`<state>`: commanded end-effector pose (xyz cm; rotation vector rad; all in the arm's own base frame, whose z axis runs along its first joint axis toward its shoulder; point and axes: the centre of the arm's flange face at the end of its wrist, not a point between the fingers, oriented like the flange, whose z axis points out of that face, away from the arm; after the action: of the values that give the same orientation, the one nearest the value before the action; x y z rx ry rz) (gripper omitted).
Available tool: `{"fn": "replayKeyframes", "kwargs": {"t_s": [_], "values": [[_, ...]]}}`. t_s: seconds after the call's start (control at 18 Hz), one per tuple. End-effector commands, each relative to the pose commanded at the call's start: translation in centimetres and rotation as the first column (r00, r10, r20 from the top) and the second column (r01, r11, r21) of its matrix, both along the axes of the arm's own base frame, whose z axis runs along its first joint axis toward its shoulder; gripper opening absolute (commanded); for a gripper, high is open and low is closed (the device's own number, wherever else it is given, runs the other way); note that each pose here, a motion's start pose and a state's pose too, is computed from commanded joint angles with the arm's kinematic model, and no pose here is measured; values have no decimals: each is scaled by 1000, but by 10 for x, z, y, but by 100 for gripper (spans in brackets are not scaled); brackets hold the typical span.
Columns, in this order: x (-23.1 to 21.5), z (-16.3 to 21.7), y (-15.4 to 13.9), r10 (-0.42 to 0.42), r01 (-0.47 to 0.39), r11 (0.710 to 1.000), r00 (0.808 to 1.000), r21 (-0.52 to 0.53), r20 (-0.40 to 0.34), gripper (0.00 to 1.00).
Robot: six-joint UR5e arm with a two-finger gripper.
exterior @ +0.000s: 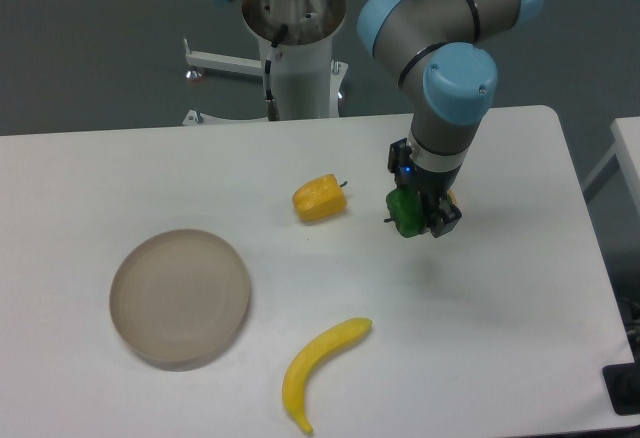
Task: Place the green pepper on the table
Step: 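Hold the green pepper in the gripper above the table, then move the held green pepper toward the yellow pepper and lower it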
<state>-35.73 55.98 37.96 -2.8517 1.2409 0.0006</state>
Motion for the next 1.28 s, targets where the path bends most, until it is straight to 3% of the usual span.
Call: {"fn": "replayKeyframes", "kwargs": {"t_s": [0.67,0.83,0.94,1.11,1.28], "values": [[8,-11,1,-7,8,1000,1000,-12,23,23],[43,-26,20,-30,31,999,999,-26,43,23],[70,-45,31,26,-23,998,998,-52,57,23],[107,-75,41,1,6,997,997,-83,76,24],[123,-102,59,73,-68,994,995,-85,60,26]]}}
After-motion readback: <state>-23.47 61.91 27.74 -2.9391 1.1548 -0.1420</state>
